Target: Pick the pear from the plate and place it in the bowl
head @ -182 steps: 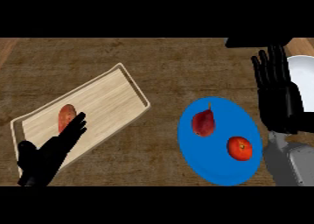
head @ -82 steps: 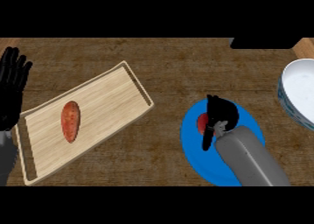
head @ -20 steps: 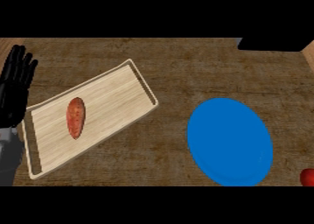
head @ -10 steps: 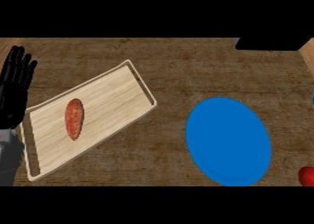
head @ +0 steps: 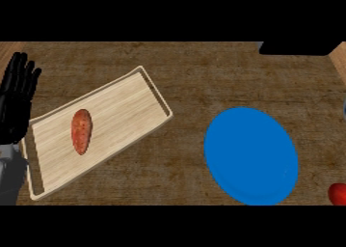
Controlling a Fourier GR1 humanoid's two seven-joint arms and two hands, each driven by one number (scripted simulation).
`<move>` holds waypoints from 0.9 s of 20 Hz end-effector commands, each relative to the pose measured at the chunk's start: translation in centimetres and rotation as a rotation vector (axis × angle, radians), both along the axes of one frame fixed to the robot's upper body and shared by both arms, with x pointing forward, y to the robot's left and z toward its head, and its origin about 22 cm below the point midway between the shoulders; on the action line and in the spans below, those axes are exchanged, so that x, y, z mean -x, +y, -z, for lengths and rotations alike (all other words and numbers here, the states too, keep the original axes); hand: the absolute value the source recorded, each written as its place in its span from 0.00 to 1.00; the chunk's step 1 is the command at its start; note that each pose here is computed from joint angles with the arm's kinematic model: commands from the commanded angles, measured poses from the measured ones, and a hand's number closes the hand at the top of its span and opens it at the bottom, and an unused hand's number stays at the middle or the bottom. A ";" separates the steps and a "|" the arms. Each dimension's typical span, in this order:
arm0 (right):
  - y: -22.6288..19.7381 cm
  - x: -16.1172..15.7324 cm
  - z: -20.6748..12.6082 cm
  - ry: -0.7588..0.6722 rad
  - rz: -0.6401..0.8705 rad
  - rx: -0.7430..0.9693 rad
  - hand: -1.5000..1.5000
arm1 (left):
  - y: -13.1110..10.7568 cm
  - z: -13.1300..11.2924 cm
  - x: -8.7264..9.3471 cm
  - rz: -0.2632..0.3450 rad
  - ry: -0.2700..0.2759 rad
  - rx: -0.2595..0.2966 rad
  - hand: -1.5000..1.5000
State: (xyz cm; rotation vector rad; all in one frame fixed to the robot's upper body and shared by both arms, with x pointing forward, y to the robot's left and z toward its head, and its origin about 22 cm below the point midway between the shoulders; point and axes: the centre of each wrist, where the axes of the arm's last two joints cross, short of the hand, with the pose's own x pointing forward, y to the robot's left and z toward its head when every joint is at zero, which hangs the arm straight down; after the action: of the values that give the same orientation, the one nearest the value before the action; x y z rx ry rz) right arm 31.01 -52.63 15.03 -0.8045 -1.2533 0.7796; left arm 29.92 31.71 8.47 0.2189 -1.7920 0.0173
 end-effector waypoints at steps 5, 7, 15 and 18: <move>1.7 -1.2 6.2 0.020 0.050 -0.261 0.00 | 0.4 -0.7 -0.5 0.005 -0.004 0.006 0.50; 2.9 -2.8 5.6 -0.062 0.044 -0.378 0.00 | 0.5 1.5 -0.2 0.015 -0.005 -0.002 0.50; -1.5 -0.1 2.6 -0.405 0.224 -0.484 0.00 | 1.4 -0.1 -0.3 -0.011 0.005 -0.003 0.50; -4.7 3.3 1.9 -0.458 0.307 -0.488 0.00 | 0.4 0.6 0.0 -0.004 -0.012 0.004 0.50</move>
State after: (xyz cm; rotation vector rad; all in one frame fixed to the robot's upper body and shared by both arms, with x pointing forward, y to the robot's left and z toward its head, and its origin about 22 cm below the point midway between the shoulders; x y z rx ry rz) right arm 30.20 -54.85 12.21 -0.7006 -1.5647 0.1508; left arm 30.06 32.46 8.10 0.2211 -1.7974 0.0179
